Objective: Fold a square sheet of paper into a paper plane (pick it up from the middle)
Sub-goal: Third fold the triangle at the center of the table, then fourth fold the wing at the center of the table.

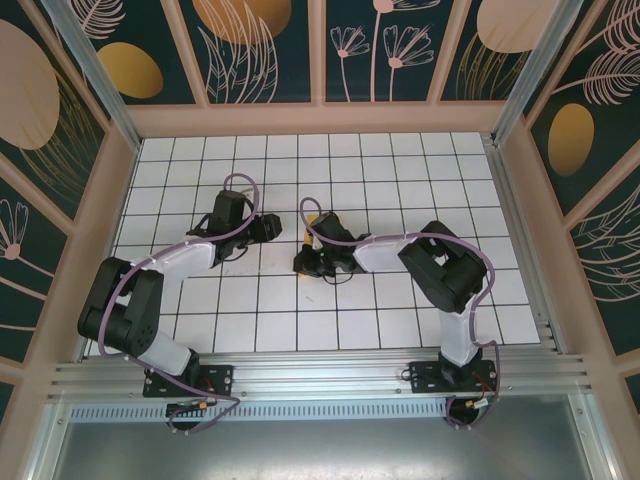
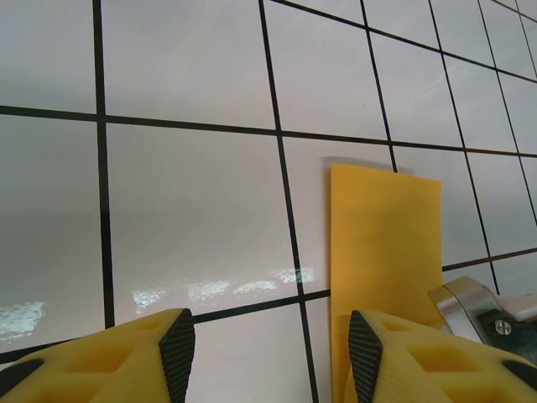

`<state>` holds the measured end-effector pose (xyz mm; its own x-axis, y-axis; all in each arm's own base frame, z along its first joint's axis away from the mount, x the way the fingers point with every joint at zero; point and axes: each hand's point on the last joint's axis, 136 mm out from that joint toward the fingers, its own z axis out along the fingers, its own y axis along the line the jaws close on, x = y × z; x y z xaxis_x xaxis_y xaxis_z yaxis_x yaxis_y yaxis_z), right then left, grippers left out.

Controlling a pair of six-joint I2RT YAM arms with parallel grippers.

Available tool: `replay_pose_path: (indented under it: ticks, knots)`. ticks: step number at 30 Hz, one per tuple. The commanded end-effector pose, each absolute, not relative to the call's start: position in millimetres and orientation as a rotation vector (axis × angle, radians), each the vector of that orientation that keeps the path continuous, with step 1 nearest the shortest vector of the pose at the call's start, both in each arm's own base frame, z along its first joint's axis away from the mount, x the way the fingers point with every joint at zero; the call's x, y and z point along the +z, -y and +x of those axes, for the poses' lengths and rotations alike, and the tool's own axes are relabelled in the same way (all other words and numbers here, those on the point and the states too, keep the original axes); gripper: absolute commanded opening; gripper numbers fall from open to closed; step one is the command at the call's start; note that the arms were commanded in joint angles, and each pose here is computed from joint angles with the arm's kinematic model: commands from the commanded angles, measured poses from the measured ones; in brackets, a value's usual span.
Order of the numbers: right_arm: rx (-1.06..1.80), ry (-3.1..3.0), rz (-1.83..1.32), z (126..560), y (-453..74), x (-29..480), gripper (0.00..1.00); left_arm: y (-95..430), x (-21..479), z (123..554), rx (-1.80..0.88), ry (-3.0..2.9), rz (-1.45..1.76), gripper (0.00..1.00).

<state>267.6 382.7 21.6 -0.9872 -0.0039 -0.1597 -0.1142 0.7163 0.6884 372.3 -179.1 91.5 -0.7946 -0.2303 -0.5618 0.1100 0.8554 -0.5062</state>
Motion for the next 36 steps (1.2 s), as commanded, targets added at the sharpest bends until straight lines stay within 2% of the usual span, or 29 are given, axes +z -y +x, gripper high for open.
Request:
replay_pose_path:
  ticks: [1,16,19,22,24,27,31,36]
  knots:
    - [1.136,-2.761,-0.137,264,-392,33,0.12,174,91,370,-0.680,-2.394,-0.085,0.54]
    - [0.955,-2.891,-0.068,255,-373,-9,0.12,176,90,368,-0.699,-2.398,-0.077,0.53]
    - [1.001,-2.832,-0.108,259,-378,14,0.12,181,91,367,-0.735,-2.400,-0.062,0.54]
    - [1.063,-2.700,-0.148,269,-382,56,0.14,191,97,363,-0.817,-2.387,-0.023,0.57]
    - [1.069,-2.602,-0.132,278,-374,86,0.16,202,104,358,-0.915,-2.369,0.003,0.59]
    - [1.037,-2.532,-0.034,293,-342,103,0.19,210,107,353,-0.986,-2.368,0.023,0.59]
    - [1.044,-2.498,0.126,309,-293,97,0.24,222,112,345,-1.104,-2.364,0.044,0.49]
    - [1.085,-2.480,0.207,320,-266,88,0.29,241,124,333,-1.232,-2.344,0.119,0.28]
